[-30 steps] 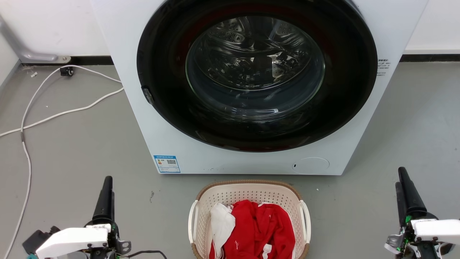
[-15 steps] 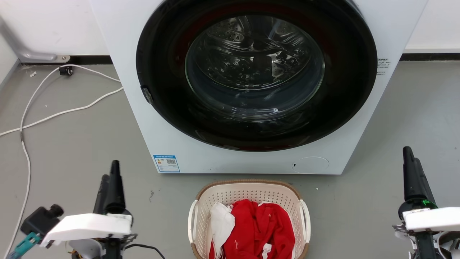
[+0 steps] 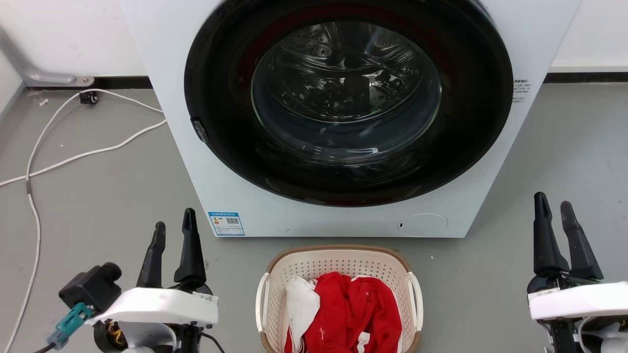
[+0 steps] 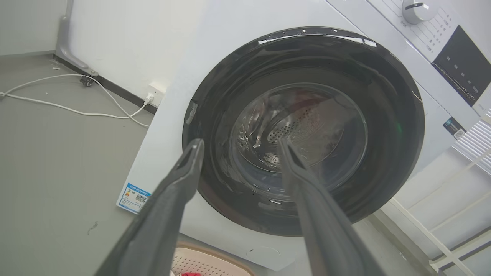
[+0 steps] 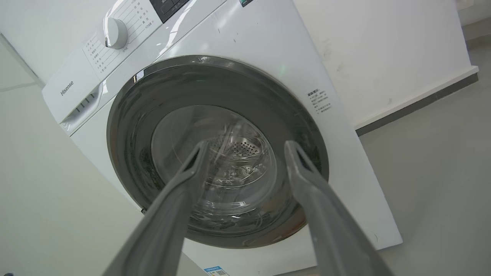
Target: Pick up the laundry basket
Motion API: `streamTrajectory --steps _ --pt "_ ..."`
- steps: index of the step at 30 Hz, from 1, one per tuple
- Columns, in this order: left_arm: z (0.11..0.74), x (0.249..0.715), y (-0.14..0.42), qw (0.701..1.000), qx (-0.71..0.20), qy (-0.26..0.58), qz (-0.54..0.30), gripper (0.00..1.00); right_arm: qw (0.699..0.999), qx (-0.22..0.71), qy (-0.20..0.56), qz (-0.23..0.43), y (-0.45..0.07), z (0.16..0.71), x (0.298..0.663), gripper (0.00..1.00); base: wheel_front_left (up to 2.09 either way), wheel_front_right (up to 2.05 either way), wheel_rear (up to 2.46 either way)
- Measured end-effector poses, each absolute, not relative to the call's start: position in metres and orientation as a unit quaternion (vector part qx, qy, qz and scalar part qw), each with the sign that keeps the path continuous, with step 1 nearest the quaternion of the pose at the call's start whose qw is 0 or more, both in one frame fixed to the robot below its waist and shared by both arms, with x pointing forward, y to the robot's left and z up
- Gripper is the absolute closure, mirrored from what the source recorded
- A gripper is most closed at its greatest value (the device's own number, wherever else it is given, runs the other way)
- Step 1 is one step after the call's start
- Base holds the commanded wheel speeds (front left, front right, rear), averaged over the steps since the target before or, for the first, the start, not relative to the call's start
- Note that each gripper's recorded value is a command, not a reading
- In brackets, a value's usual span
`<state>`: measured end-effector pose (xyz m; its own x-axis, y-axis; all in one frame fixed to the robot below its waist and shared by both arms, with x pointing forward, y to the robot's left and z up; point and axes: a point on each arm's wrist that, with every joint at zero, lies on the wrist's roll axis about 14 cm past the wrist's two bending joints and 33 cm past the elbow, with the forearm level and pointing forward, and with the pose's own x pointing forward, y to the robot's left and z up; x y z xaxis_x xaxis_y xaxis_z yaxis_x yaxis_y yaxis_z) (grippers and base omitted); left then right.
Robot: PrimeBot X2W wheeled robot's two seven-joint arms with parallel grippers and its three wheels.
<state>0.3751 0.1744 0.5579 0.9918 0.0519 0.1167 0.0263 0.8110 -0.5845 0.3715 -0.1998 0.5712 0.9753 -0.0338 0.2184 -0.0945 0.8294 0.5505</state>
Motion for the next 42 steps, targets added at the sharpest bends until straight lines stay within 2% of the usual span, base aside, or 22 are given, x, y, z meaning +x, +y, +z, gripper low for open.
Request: streamTrajectory --steps 9,19,34,42 --pt "0.562 0.372 0.154 0.978 -0.199 -0.064 -0.020 0.00 0.967 0.228 -0.113 0.026 -0.191 0.572 0.366 0.00 0.00 0.00 0.00" --pt "0.556 0.366 0.125 0.990 -0.113 -0.060 -0.059 0.00 0.980 0.170 -0.107 0.017 -0.193 0.563 0.362 0.00 0.00 0.00 0.00" --pt "0.553 0.359 0.108 0.992 -0.054 -0.074 -0.092 0.00 0.990 0.103 -0.090 0.019 -0.189 0.548 0.359 0.00 0.00 0.00 0.00" --pt "0.558 0.357 0.106 0.990 -0.056 -0.088 -0.094 0.00 0.992 0.077 -0.098 0.022 -0.187 0.551 0.357 0.00 0.00 0.00 0.00"
